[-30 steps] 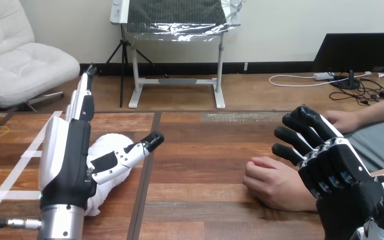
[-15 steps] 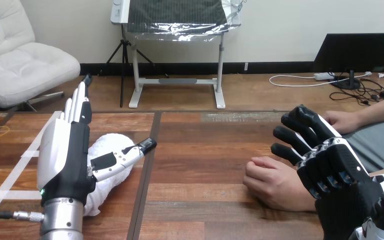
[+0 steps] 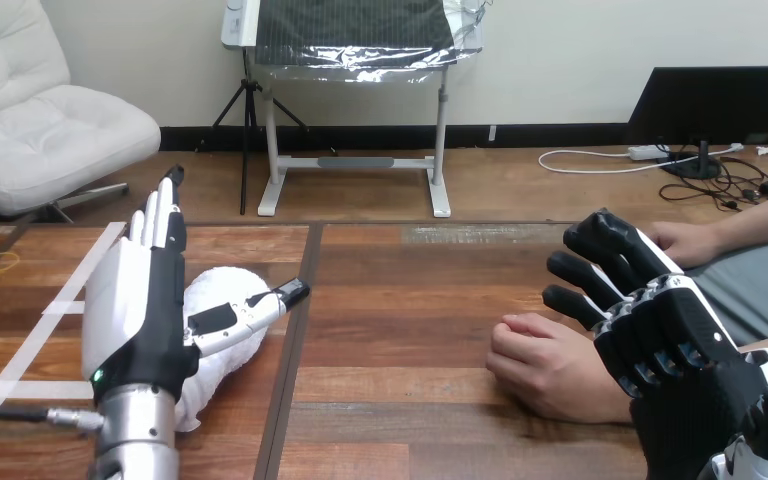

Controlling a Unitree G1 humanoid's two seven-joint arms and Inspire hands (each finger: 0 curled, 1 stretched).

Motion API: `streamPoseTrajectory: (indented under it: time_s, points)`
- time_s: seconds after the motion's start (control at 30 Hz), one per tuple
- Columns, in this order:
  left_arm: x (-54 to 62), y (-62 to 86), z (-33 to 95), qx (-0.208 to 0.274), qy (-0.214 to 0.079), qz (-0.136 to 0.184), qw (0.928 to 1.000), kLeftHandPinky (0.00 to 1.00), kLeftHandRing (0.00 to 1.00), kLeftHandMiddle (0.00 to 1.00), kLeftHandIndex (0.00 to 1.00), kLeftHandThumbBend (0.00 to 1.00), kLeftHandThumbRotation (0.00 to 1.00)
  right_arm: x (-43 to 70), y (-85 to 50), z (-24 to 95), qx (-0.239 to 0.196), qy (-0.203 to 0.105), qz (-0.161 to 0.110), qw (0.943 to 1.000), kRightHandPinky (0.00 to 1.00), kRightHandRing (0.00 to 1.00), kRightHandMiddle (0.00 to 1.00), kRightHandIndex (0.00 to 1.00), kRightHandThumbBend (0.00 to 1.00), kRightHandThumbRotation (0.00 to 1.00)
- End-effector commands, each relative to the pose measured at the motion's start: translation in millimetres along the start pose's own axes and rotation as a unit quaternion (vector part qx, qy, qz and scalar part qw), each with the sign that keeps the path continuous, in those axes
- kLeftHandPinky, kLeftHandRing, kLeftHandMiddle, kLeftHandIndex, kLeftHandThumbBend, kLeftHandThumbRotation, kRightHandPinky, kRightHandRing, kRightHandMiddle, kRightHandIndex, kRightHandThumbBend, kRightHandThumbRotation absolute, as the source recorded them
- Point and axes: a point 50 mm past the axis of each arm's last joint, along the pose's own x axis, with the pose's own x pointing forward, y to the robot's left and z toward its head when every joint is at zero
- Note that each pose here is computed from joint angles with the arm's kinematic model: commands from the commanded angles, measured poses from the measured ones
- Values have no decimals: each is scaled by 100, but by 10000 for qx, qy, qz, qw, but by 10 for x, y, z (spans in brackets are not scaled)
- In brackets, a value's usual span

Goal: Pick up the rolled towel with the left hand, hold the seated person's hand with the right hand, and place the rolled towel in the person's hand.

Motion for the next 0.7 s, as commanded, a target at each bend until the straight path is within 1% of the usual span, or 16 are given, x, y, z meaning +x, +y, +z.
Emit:
streamPoseTrajectory:
  time_s: [0.0, 0.3, 0.5, 0.67]
  points:
    - [211, 52, 125, 214, -264, 265, 9991, 100, 100, 100, 100, 97, 43, 111, 8, 78, -12, -418, 59, 9991, 84, 87, 89, 87, 88, 100]
    - [296, 13, 86, 417, -51, 272, 9987, 100, 100, 100, 100, 96, 42, 115, 8, 82, -13, -432, 75, 9990, 83, 87, 89, 87, 88, 100]
    - [338, -10, 73, 496, 123, 214, 9985, 100, 100, 100, 100, 94, 42, 116, 7, 89, -22, -439, 85, 9990, 83, 87, 89, 87, 88, 100]
    - [376, -35, 60, 668, 313, 196, 9971, 100, 100, 100, 100, 94, 42, 116, 8, 93, -9, -451, 90, 9989, 83, 87, 89, 87, 87, 100]
